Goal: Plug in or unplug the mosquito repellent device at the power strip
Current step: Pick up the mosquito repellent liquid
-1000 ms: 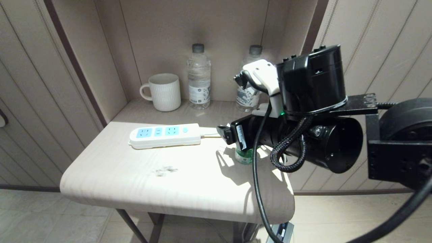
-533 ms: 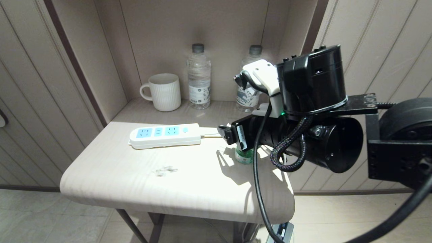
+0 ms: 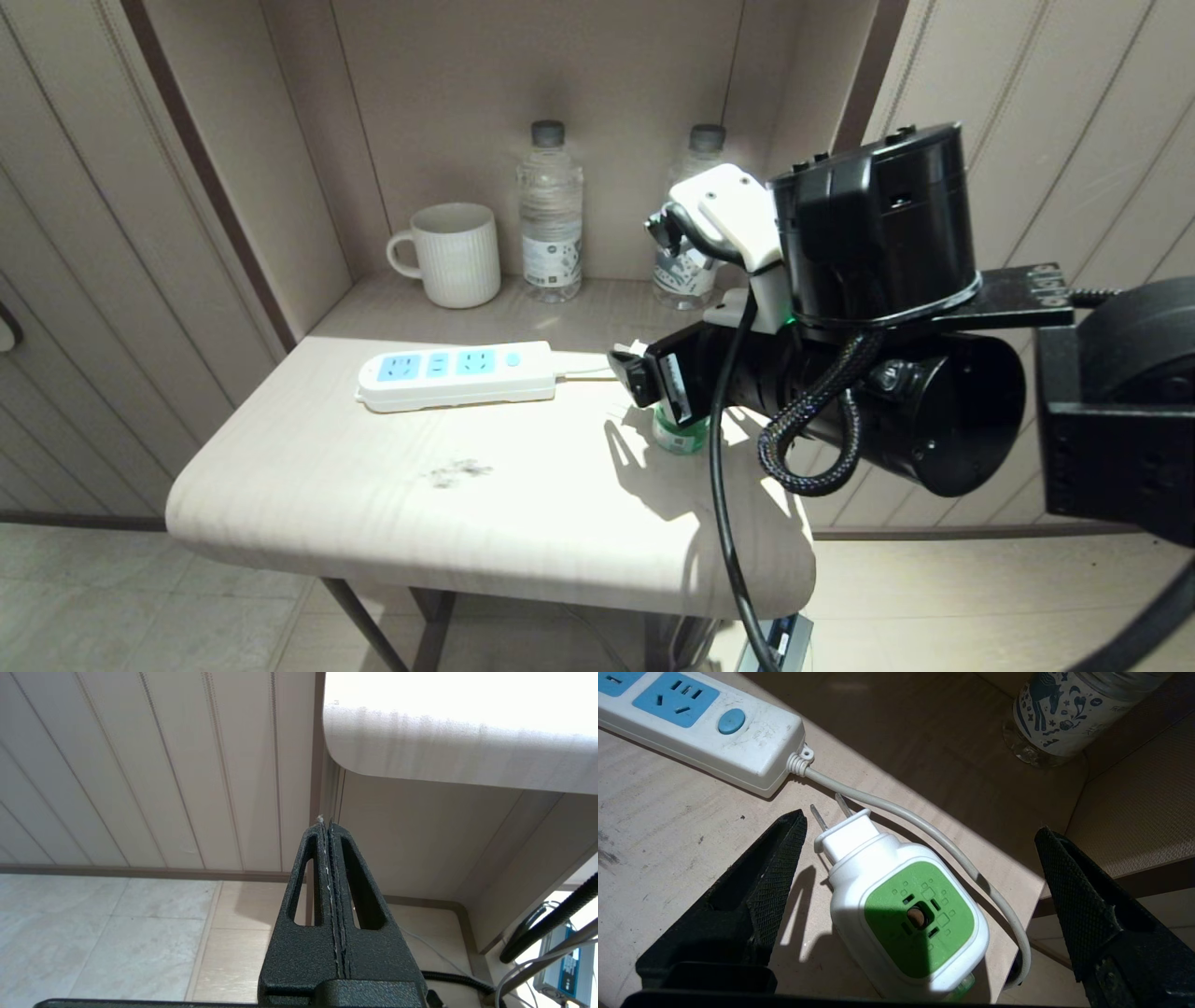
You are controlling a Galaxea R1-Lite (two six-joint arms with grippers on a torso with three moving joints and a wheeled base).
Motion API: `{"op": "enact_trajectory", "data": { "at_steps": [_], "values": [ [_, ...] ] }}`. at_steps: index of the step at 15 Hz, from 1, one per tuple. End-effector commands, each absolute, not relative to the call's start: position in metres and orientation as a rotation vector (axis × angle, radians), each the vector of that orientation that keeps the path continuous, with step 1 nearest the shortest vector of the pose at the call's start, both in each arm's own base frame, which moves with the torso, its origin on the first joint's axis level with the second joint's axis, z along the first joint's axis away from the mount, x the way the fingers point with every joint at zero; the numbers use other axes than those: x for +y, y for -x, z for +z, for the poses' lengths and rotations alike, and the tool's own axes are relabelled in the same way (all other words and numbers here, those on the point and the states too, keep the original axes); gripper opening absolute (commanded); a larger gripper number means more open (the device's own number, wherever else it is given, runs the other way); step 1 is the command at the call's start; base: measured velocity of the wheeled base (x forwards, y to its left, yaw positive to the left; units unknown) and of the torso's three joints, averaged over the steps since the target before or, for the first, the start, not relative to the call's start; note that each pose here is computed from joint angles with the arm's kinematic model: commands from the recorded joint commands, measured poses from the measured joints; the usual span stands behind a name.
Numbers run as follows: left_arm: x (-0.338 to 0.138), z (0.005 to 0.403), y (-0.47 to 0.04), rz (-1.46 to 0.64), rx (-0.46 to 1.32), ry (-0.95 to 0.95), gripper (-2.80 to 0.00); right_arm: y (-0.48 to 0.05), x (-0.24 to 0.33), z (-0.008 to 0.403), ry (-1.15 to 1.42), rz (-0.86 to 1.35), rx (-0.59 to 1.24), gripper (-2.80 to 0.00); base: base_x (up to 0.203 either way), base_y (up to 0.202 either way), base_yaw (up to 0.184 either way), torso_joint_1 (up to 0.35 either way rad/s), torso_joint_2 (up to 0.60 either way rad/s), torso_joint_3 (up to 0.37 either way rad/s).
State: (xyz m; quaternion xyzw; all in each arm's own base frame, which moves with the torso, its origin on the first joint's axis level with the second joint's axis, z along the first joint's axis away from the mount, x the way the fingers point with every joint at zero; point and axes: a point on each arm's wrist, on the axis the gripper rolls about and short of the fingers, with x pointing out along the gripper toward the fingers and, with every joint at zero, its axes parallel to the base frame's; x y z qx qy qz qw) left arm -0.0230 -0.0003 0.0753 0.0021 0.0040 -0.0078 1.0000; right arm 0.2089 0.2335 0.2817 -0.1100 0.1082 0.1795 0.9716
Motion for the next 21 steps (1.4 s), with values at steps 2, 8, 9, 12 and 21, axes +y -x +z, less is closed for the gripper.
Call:
{"op": "enact_trajectory", "data": {
  "at_steps": [2, 8, 9, 12, 21],
  "values": [
    [-0.0003, 0.0753, 0.0229, -0.015, 0.009, -0.005, -2.80, -0.2086, 0.2343, 0.2829, 0.219, 0.362, 0.213, 0.00, 0.000, 0.000, 0.000, 0.000, 0.00, 0.000],
    [-0.0003, 0.0753, 0.0229, -0.015, 0.009, -0.005, -2.80, -0.2070, 0.2331, 0.2826, 0.222, 0.363, 0.217, 0.00, 0.000, 0.000, 0.000, 0.000, 0.00, 0.000],
    [-0.0003, 0.0753, 0.0229, -0.015, 0.009, -0.005, -2.80, -0.2069, 0.2331, 0.2820, 0.224, 0.365, 0.219, 0.00, 0.000, 0.000, 0.000, 0.000, 0.00, 0.000],
    [-0.0003, 0.0753, 0.0229, -0.015, 0.009, -0.005, -2.80, -0.2036, 0.2366, 0.2794, 0.238, 0.379, 0.224, 0.00, 0.000, 0.000, 0.000, 0.000, 0.00, 0.000],
    [-0.0003, 0.0753, 0.0229, -0.015, 0.009, -0.005, -2.80, -0.2084, 0.2378, 0.2815, 0.276, 0.372, 0.210, 0.00, 0.000, 0.000, 0.000, 0.000, 0.00, 0.000]
  ]
}}
